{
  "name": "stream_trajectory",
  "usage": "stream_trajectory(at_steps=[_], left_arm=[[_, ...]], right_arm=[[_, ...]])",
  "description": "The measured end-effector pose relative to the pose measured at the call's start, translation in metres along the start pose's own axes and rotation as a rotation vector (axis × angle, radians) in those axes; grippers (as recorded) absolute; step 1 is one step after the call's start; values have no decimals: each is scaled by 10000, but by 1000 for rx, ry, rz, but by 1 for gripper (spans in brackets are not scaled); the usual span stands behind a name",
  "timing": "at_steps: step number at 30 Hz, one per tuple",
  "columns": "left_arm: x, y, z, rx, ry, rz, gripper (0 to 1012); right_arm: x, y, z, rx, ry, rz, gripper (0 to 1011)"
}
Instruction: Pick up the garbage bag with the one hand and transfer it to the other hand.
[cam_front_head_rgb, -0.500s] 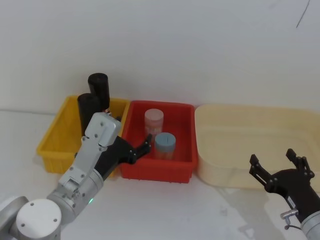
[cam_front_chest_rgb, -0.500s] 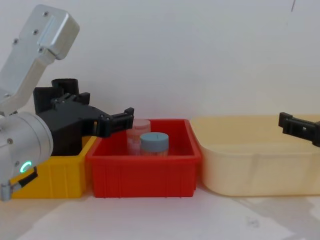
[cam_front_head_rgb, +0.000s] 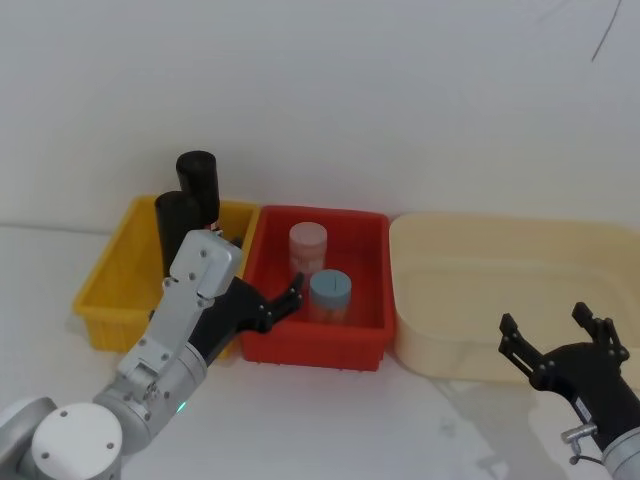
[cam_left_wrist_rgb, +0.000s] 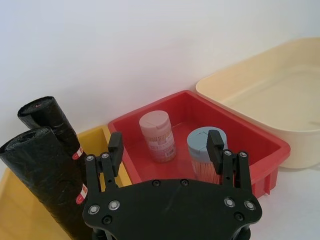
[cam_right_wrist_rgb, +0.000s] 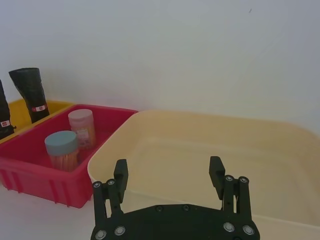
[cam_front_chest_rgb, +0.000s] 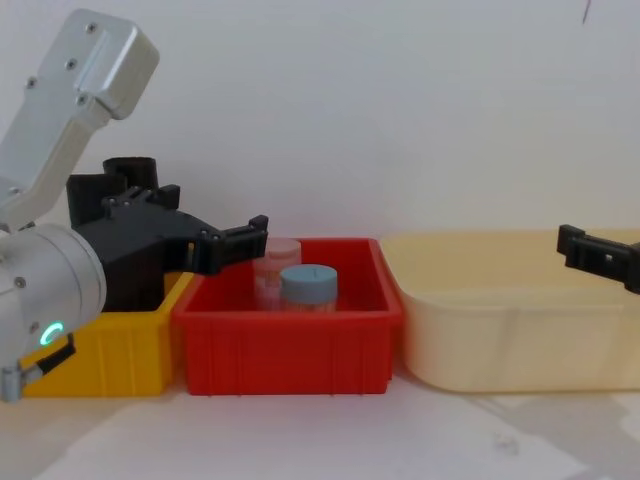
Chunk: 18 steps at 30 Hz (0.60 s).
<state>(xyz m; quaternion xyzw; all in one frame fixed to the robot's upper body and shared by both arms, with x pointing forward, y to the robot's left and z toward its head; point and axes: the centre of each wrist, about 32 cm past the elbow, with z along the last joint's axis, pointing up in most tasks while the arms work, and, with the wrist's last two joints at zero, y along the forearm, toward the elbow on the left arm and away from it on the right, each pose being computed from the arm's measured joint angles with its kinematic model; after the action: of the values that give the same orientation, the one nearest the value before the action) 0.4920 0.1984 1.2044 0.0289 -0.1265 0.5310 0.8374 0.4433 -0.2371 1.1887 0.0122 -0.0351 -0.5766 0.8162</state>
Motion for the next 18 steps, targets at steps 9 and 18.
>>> stream_trajectory(at_steps=[9, 18], left_arm=[[0, 0, 0, 0, 0, 0, 1001], [0, 0, 0, 0, 0, 0, 1001]], right_arm=[[0, 0, 0, 0, 0, 0, 1001], [0, 0, 0, 0, 0, 0, 1001]])
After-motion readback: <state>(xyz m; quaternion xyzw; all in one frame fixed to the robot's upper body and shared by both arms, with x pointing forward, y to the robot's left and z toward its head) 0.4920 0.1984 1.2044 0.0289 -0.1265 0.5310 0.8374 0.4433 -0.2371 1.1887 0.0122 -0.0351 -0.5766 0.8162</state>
